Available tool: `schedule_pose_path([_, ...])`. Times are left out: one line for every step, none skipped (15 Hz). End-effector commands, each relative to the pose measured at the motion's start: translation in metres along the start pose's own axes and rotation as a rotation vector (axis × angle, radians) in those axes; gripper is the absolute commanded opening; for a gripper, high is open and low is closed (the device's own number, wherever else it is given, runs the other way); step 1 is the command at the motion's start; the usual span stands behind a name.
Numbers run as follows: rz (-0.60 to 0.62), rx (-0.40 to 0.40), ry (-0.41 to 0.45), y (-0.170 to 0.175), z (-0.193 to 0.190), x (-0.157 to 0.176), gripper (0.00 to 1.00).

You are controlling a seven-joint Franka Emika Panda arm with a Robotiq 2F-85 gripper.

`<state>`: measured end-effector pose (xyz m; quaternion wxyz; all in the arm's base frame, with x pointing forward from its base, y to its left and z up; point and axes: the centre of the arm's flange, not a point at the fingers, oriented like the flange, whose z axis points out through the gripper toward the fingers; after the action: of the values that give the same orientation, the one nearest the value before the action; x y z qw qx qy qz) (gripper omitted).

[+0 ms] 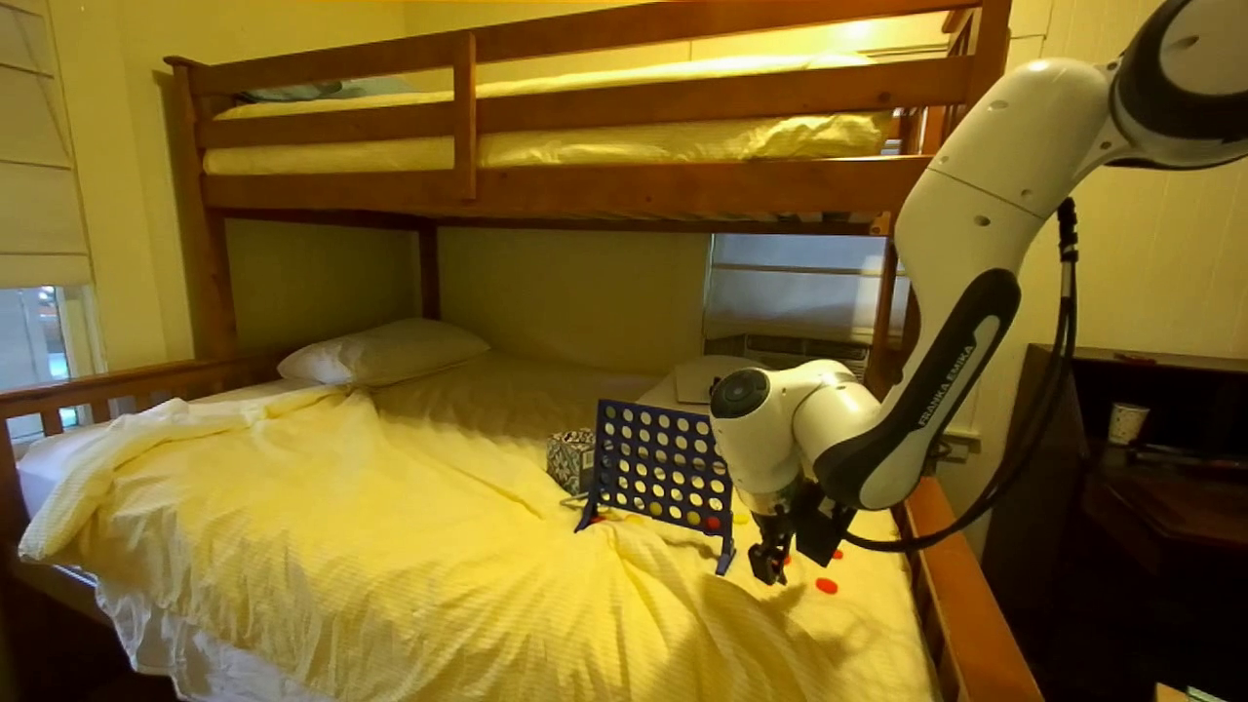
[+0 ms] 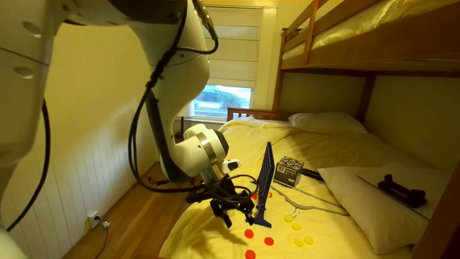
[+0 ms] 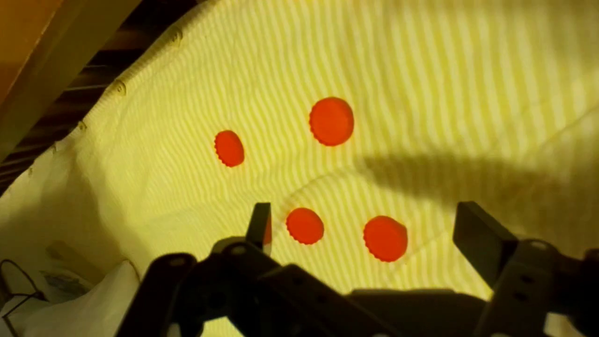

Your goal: Put one orange disc in the blue board

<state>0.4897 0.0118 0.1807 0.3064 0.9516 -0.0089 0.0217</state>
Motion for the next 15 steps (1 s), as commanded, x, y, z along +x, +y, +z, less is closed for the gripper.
schedule_pose_path([0.011, -0.041, 0.008, -0.023, 0.017, 0.026, 1.0])
schedule_pose_path([0.017, -0.048, 0.008, -0.028, 0.02, 0.03, 1.0])
schedule_pose_path([0.018, -0.052, 0.005, -0.032, 0.023, 0.033, 1.0])
schedule_pose_path([0.021, -0.059, 0.004, -0.035, 0.026, 0.036, 1.0])
schedule_pose_path([0.025, -0.067, 0.002, -0.038, 0.029, 0.039, 1.0])
schedule_pose_path([0.025, -0.072, 0.0, -0.04, 0.032, 0.041, 1.0])
schedule_pose_path([0.024, -0.078, -0.003, -0.043, 0.035, 0.043, 1.0])
schedule_pose_path([0.023, -0.085, -0.007, -0.045, 0.038, 0.046, 1.0])
schedule_pose_path([0.02, -0.091, -0.009, -0.047, 0.041, 0.048, 1.0])
schedule_pose_path([0.018, -0.097, -0.013, -0.048, 0.044, 0.05, 1.0])
schedule_pose_path([0.014, -0.104, -0.017, -0.051, 0.047, 0.052, 1.0])
schedule_pose_path([0.011, -0.11, -0.02, -0.052, 0.049, 0.054, 1.0])
schedule_pose_path([0.008, -0.115, -0.023, -0.054, 0.051, 0.056, 1.0])
schedule_pose_path([0.005, -0.119, -0.026, -0.056, 0.053, 0.057, 1.0])
schedule_pose_path([0.002, -0.122, -0.027, -0.057, 0.053, 0.058, 1.0])
